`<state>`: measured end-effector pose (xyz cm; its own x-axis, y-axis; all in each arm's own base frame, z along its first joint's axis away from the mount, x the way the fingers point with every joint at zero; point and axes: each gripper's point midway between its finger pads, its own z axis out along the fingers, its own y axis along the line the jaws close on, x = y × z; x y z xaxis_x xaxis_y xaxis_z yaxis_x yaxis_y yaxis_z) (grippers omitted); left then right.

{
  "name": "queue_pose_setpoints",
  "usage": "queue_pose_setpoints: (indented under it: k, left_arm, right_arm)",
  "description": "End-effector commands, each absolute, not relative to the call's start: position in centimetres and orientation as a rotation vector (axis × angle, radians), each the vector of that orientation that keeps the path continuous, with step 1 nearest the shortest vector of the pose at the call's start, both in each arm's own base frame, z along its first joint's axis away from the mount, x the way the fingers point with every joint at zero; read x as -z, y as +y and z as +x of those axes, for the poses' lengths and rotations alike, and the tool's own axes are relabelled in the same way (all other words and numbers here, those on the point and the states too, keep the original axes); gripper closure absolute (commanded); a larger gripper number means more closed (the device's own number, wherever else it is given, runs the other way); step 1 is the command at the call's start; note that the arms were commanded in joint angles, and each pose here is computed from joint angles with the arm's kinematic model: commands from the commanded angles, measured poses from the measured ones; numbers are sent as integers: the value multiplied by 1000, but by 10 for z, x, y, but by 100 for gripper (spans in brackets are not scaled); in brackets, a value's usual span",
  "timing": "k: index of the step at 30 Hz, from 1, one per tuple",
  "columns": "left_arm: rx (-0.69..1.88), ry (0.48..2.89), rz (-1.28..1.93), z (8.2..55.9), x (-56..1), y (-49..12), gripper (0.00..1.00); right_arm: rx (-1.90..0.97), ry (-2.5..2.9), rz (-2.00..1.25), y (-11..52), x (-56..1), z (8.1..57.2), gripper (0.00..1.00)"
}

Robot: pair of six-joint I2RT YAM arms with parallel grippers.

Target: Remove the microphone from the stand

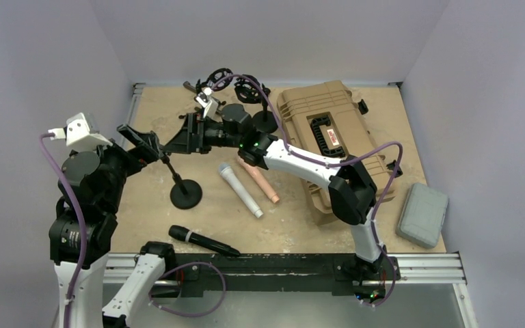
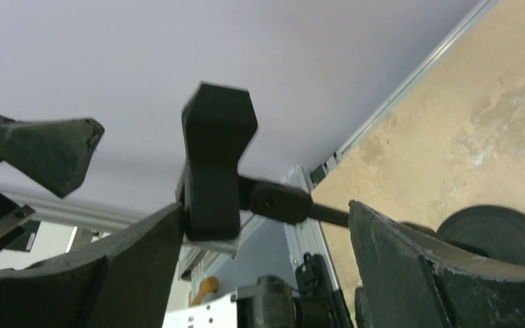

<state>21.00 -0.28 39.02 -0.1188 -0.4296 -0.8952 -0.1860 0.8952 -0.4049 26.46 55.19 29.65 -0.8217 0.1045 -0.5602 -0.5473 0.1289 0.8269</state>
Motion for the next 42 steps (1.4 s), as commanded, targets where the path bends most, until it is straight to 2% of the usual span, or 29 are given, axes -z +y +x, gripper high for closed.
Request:
queue_pose_setpoints:
  k: [1,19,29,36,42]
  left_arm:
    - [205,1676,-449,209,-394,-1,5]
    - [222,1678,-449,208,-384,-3,5]
    - [234,1679,-445,209,-384,-5,5]
    - [240,1678,-442,210,-384,-6,6]
    - [230,1670,-442,208,-385,-4,5]
  right_arm:
    - [-1729,1866,-477,556,-317,270,13]
    - [-1744,1844,-532,573,-317,277,13]
    - [-1803,1782,-550,569,-338,269,14]
    - [-1786,1833,-528,576,-318,277,15]
    - [-1639,1958,-489,571,-265,288,17]
